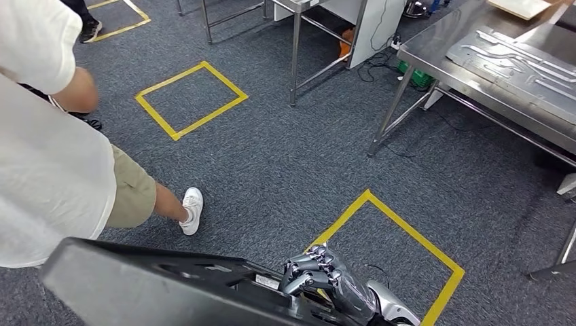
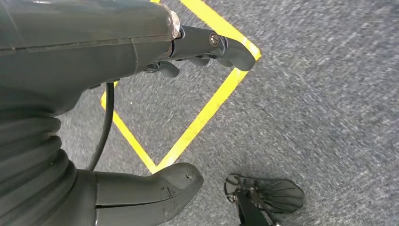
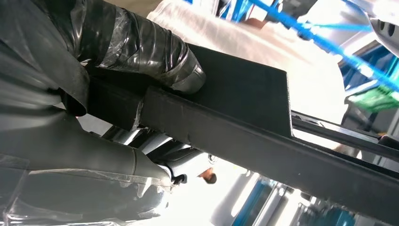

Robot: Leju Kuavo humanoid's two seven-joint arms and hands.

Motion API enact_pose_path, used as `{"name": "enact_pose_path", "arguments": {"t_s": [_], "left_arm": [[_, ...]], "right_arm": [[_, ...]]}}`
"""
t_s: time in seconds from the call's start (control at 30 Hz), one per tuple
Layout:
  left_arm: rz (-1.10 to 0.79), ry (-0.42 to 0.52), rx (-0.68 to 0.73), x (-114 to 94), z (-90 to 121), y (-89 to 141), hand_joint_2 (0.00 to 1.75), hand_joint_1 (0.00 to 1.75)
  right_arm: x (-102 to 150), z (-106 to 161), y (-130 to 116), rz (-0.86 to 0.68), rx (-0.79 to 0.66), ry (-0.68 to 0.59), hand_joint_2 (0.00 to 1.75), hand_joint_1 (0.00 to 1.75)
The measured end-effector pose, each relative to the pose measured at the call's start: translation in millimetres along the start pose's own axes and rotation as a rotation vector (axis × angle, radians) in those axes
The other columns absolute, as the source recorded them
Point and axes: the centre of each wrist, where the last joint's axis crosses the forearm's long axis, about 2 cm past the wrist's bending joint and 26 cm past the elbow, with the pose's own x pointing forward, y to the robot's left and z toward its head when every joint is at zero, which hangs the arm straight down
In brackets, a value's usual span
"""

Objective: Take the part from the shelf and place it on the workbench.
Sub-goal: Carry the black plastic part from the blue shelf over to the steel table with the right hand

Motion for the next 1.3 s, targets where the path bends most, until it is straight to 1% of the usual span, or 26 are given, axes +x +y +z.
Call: {"name": "enact_pose_path", "arguments": {"t_s": [0.13,0.33,0.5,0.83,1.0,1.3], "left_arm": [[0.001,0.002,-0.001,1.1,0.1,-3.3,1.75,0.0],[-0.003,-0.001,-0.006,4.5,-0.3,-6.1,1.75,0.0],[-0.009,0.002,-0.009,1.2,0.3,-6.8,1.75,0.0],[-0.013,-0.005,-0.02,3.8,0.3,-11.8,1.75,0.0],[-0.012,0.005,-0.022,-0.4,1.2,-13.2,1.75,0.0],[-0.002,0.003,-0.031,2.8,1.1,-18.3,1.75,0.0]], "right_arm": [[2.4,0.2,-0.6,-0.015,-0.019,-0.014,1.75,1.75],[6.1,-2.8,-0.7,-0.081,-0.02,-0.036,1.75,1.75],[6.2,-4.5,-1.1,-0.106,-0.008,-0.021,1.75,1.75],[5.9,-5.1,-1.9,-0.104,-0.016,0.003,1.75,1.75],[5.3,-4.4,-1.8,-0.104,-0.023,0.008,1.75,1.75],[5.2,-4.0,-2.6,-0.104,-0.037,0.014,1.75,1.75]]}}
